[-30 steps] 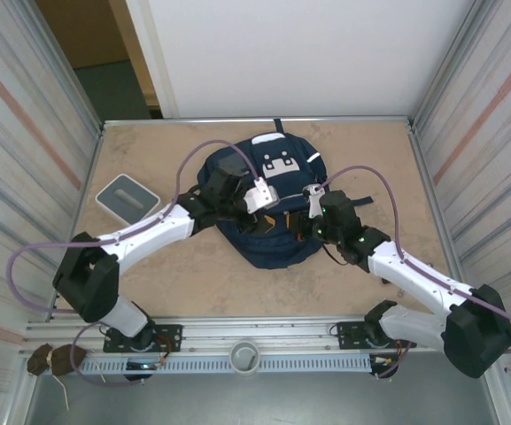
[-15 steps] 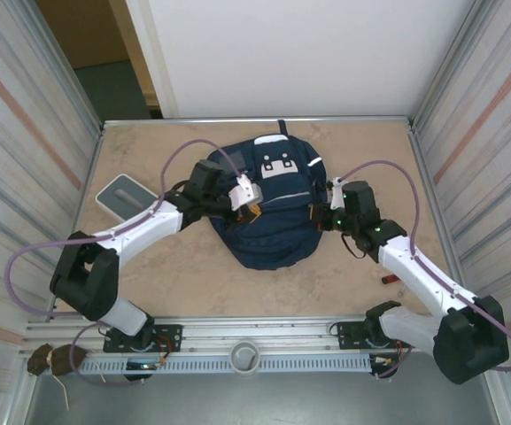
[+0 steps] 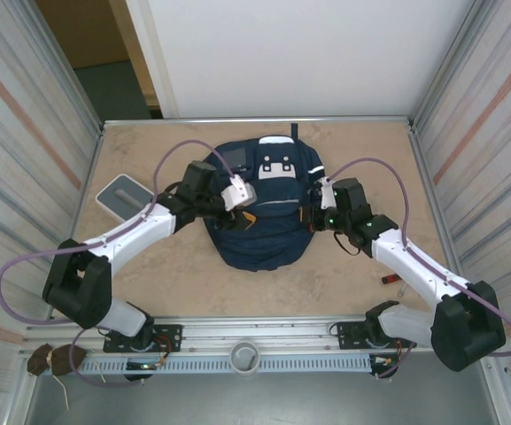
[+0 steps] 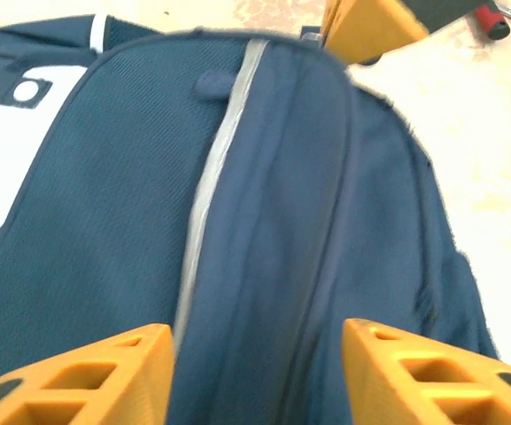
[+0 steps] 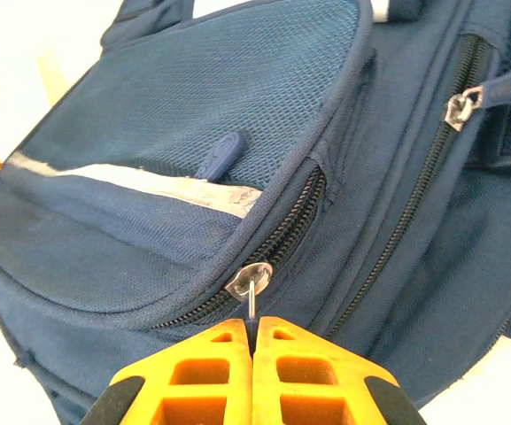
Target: Pack the student bag
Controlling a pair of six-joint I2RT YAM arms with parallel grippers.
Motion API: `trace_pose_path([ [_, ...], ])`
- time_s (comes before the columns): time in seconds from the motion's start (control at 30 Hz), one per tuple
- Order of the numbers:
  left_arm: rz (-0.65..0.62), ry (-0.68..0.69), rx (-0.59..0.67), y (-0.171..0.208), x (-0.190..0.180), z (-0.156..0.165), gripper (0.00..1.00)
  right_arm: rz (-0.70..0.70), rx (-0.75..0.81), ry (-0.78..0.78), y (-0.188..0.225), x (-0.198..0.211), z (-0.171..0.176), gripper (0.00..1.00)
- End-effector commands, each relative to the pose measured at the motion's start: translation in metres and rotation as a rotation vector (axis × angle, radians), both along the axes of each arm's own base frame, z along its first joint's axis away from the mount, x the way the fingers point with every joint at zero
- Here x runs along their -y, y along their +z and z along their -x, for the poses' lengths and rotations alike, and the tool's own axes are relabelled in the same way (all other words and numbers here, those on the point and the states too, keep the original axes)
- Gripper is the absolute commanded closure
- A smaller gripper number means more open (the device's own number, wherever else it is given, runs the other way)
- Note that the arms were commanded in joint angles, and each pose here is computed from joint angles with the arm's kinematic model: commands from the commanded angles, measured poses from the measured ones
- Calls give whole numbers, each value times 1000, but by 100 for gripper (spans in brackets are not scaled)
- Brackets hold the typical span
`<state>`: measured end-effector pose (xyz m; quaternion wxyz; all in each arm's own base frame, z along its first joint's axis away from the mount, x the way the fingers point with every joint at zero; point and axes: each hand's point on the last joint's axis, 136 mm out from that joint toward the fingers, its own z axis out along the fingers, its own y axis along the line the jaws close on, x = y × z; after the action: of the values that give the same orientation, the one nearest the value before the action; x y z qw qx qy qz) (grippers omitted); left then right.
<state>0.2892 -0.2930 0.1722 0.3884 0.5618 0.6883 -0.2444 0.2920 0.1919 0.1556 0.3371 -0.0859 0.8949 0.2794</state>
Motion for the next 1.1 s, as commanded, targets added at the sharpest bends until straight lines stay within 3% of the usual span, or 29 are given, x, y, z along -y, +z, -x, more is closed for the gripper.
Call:
trace_pose_path([
  [0.0, -42, -4, 122, 22, 14, 2, 42, -104, 100, 47, 44, -24, 0, 100],
  [0.1, -86, -38, 125, 15, 29, 4, 42, -125, 115, 76, 53, -34, 6, 100],
  [0.2, -122, -53, 107, 6, 37, 0, 48, -126, 121, 100, 55, -41, 11, 100],
  [0.43, -87, -124, 94, 10, 38, 8, 90, -59, 84, 66, 31, -21, 5, 100],
  [0.53, -45, -152, 84, 16, 33, 14, 100, -54, 68, 32, 25, -8, -2, 100],
  [0.7, 55, -209, 48, 28, 25, 27, 100, 49, 16, -89, 8, 22, -22, 100],
  [0.87, 121, -255, 43, 35, 22, 36, 100, 107, -46, -131, -8, 26, -45, 99],
  [1.07, 97, -186, 37, 26, 22, 21, 100, 116, -74, -93, -11, 20, -45, 81],
])
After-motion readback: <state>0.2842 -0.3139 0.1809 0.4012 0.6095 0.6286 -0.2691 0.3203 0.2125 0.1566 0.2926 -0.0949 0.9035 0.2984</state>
